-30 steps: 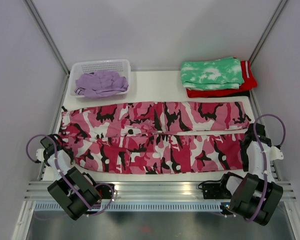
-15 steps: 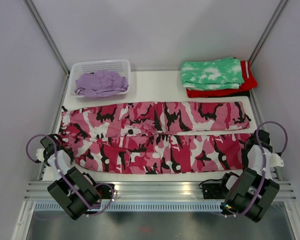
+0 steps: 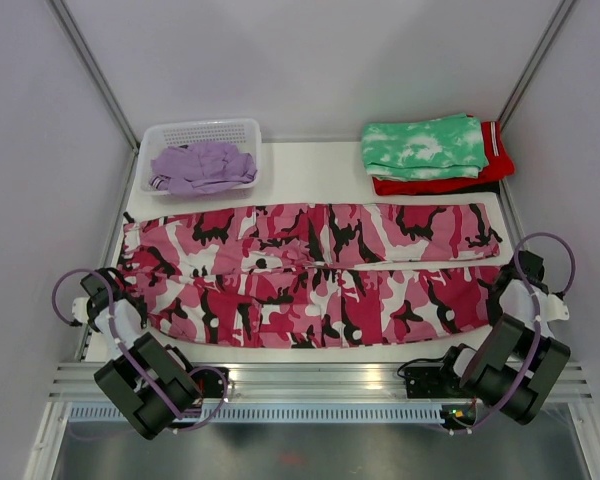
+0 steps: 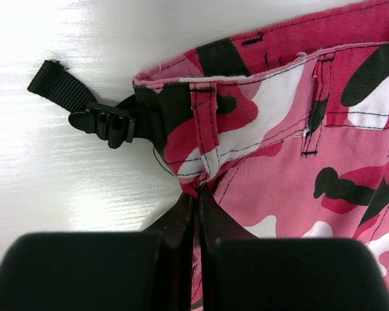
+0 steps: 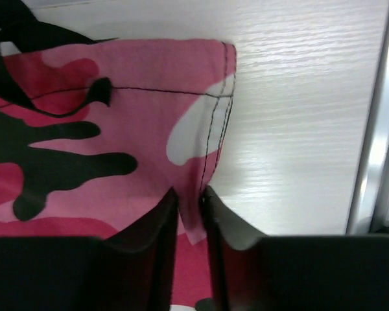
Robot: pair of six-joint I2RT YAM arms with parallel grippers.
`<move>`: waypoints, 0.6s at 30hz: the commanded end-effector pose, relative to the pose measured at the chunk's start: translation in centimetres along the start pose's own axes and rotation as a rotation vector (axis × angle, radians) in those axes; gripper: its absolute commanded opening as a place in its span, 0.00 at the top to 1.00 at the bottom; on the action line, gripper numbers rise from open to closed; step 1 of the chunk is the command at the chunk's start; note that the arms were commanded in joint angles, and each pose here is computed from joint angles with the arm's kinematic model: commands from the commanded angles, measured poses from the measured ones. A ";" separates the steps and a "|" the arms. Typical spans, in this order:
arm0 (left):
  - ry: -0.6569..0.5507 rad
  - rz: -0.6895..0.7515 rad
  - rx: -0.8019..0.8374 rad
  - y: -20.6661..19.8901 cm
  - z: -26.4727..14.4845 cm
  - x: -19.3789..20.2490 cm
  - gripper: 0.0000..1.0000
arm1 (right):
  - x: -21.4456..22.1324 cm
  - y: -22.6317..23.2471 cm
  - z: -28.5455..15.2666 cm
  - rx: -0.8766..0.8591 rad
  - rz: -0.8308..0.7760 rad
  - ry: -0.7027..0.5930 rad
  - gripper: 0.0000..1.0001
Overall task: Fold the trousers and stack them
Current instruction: Fold the trousers
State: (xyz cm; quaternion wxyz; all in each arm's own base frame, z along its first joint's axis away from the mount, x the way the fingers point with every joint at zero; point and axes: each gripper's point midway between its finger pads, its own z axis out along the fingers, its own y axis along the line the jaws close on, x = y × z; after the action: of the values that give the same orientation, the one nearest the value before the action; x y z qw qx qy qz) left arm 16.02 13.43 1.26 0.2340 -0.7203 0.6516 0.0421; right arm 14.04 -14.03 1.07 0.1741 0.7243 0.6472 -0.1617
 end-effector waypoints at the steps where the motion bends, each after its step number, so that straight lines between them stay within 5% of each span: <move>1: -0.001 -0.030 -0.041 0.5 0.0 -0.2 0.98 | 0.8 -1.3 1.0 0.053 -0.019 0.023 0.74; 5: 0.012 -0.030 -0.032 -0.1 -0.5 -0.4 0.98 | 0.7 -1.2 0.9 0.036 -0.007 0.010 1.00; 14: -0.113 -0.016 0.102 -4.8 -6.8 -5.5 0.98 | -2.6 2.9 -2.1 -0.063 -0.187 -0.088 1.00; 18: -0.167 0.011 0.142 -6.4 -9.5 -7.7 0.98 | -3.5 7.5 -5.0 -0.261 -0.217 -0.123 1.00</move>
State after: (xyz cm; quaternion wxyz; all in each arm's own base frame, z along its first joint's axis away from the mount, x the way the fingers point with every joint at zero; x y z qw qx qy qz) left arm 18.08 15.33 10.52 0.2891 -0.7108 0.6401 0.0372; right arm 17.36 -13.82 3.44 0.1997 0.6449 0.7225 -0.1490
